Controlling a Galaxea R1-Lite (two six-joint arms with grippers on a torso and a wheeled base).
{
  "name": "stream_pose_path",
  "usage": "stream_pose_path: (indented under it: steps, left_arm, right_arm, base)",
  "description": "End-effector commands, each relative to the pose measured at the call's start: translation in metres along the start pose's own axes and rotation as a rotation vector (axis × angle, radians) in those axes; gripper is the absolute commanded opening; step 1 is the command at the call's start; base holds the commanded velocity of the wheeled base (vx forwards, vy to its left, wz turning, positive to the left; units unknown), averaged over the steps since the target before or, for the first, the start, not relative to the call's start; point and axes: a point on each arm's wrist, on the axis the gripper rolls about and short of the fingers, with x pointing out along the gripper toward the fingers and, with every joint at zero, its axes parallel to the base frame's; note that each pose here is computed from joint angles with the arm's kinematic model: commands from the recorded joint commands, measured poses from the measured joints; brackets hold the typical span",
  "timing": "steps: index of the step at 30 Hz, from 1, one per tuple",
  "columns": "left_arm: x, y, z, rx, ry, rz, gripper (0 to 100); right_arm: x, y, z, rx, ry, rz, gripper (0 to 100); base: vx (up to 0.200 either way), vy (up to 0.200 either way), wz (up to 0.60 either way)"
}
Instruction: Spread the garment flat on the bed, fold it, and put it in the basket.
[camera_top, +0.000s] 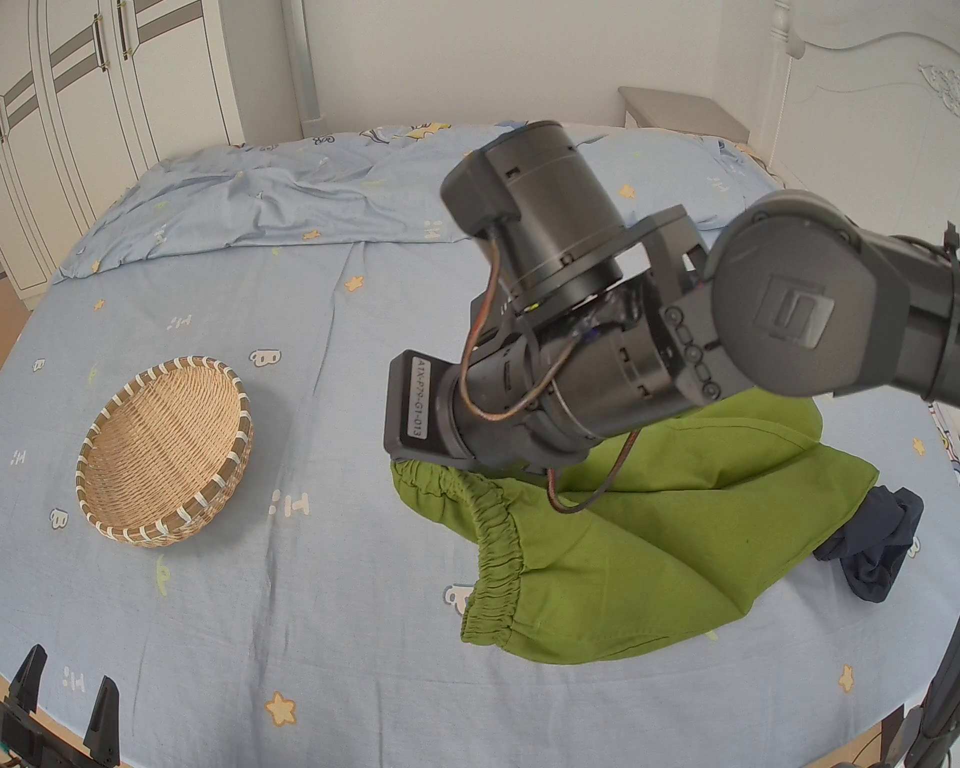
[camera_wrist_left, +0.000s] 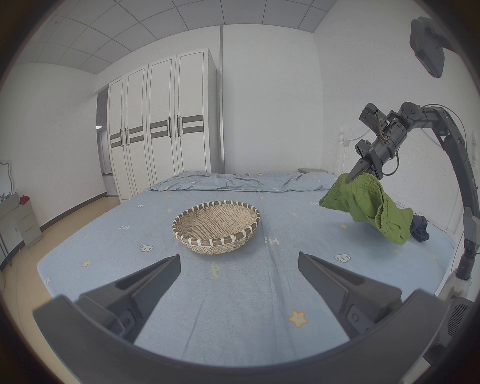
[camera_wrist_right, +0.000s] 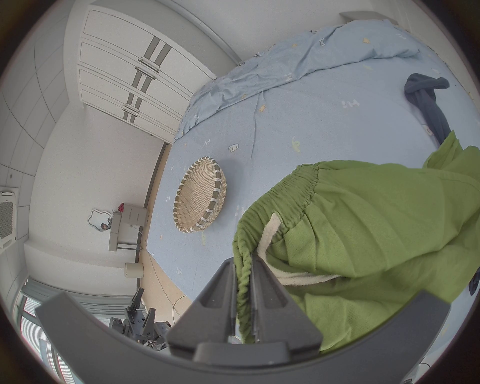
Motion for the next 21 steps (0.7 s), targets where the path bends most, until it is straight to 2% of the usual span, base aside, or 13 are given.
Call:
stream_pose_path:
  steps: [1,6,9,11,12,13,14,21]
  left_arm:
    - [0.000,0.000,-0.005,0.000,0.001,0.000,100]
    - [0.000,0.000,-0.005,-0.001,0.001,0.000,100]
    - [0.000,0.000,-0.005,0.000,0.001,0.000,100]
    - [0.000,0.000,-0.005,0.000,0.001,0.000,100]
    - [0.000,0.000,-0.005,0.000,0.001,0.000,100]
    - [0.000,0.000,-0.005,0.000,0.001,0.001,100]
    - [0.000,0.000,-0.005,-0.001,0.001,0.000,100]
    - [0.000,0.000,-0.005,0.000,0.001,0.000,100]
  right_arm:
    - [0.022,0.000,-0.008,-0.004,0.034,-0.017,0]
    - [0.048,-0.004,-0.017,0.038,0.081,-0.050,0]
    - [0.082,-0.012,-0.035,0.050,0.160,-0.119,0]
    - [0.084,-0.013,-0.036,0.049,0.170,-0.128,0]
    - [0.093,-0.020,-0.044,0.049,0.230,-0.175,0]
    - [0.094,-0.022,-0.046,0.050,0.244,-0.187,0]
    - [0.094,-0.025,-0.048,0.049,0.270,-0.211,100]
    - [0.096,-0.035,-0.054,0.045,0.338,-0.285,100]
  base:
    - [0.000,0.000,0.00]
    - [0.000,0.000,0.00]
    - [0.000,0.000,0.00]
    - [0.000,0.000,0.00]
    - [0.000,0.000,0.00]
    - [0.000,0.000,0.00]
    - [0.000,0.000,0.00]
    - [0.000,0.000,0.00]
